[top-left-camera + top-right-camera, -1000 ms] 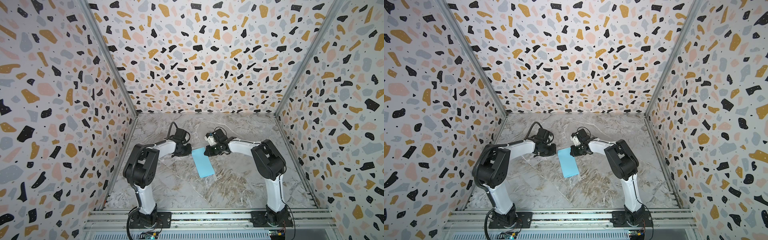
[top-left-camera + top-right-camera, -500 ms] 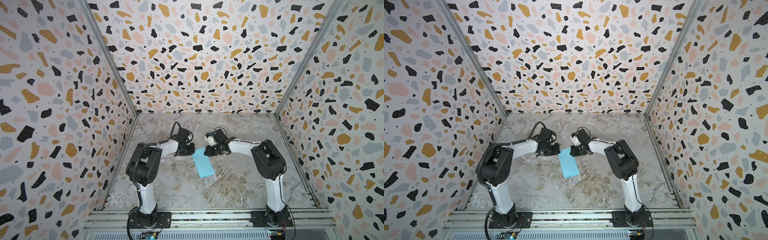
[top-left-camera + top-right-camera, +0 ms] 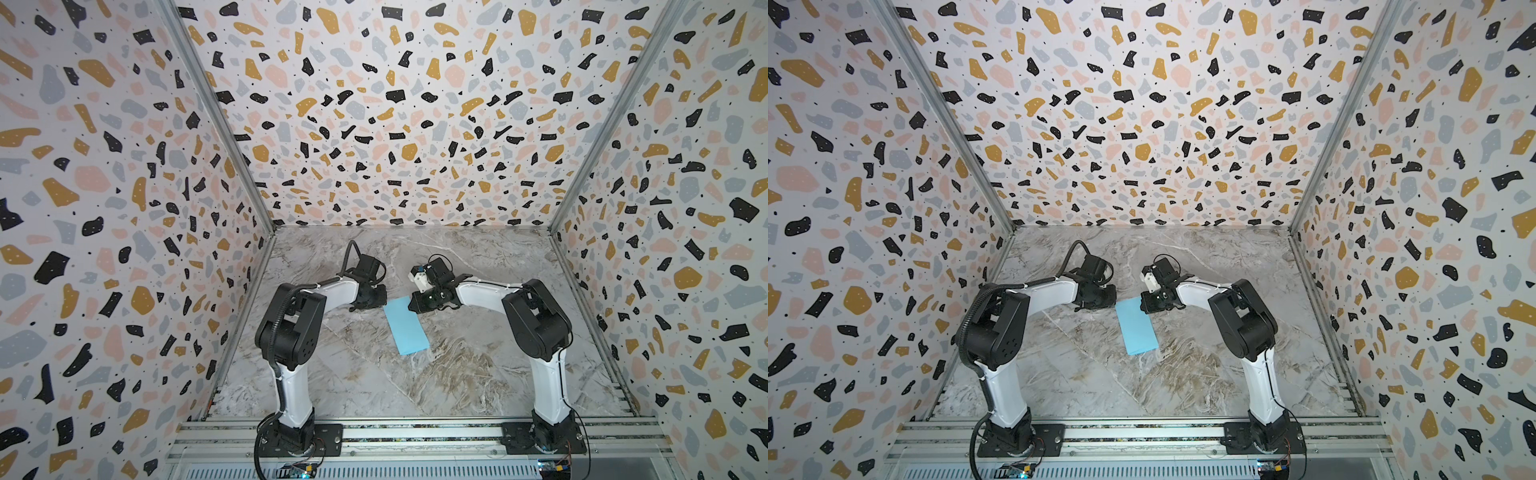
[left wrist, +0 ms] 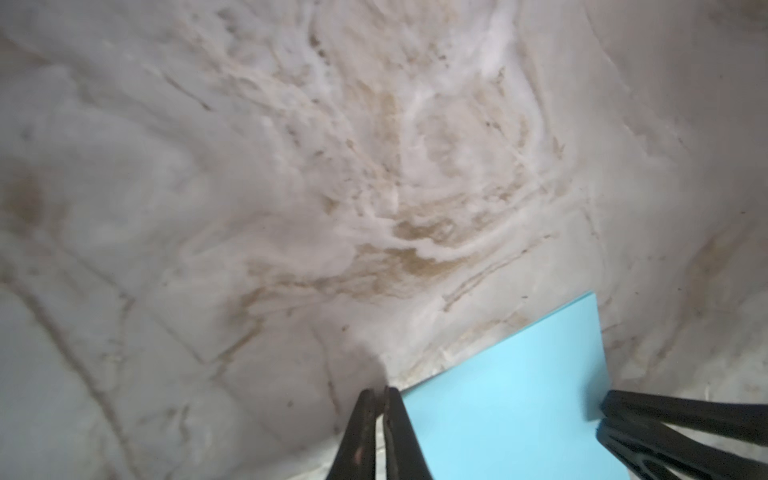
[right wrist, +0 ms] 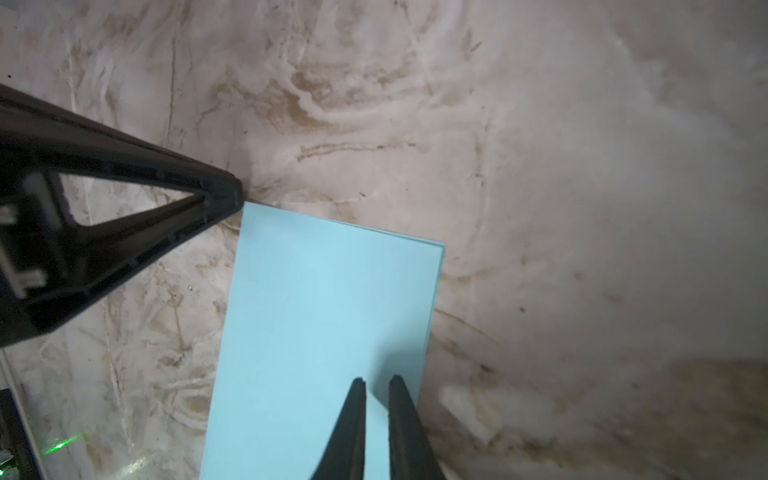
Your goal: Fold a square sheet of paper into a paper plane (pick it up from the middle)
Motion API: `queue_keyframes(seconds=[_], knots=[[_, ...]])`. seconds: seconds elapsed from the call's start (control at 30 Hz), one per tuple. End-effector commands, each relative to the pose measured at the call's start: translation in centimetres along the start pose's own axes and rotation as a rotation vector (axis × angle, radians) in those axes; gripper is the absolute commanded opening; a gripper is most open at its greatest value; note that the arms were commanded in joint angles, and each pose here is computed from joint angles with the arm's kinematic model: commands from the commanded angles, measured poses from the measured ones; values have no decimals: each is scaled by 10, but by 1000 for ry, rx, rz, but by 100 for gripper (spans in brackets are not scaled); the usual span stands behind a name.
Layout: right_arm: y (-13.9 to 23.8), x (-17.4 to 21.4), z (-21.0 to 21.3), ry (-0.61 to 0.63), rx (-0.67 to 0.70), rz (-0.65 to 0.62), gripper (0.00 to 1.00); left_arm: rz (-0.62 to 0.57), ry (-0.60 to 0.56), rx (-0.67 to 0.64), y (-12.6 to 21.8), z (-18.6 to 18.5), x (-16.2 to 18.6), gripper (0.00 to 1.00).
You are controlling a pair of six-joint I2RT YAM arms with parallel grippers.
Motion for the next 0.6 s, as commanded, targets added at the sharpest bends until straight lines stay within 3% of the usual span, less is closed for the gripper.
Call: queue_keyframes(seconds=[0.0, 0.23, 0.4, 0.57], knots=[[-13, 48, -30, -43, 148, 197, 17, -15, 41, -64, 20, 15, 3, 15], [16, 1, 8, 49, 37, 81, 22, -39, 115, 126, 54, 1, 22, 29], [46, -16, 33, 106, 56, 9, 26, -79, 146, 118, 74, 13, 32, 38], [54, -2, 57, 150, 119, 10, 30, -131, 194, 110, 92, 35, 33, 55]])
Point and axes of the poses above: each gripper's point midway between its finger pads, its own y axis back along the fingers, its own z axis along the line the jaws close on, x = y × z, the point moved 5 cm from there along y, back along the fingers, and after that the axes turned 6 degrees about y, right-handed, at the moved point
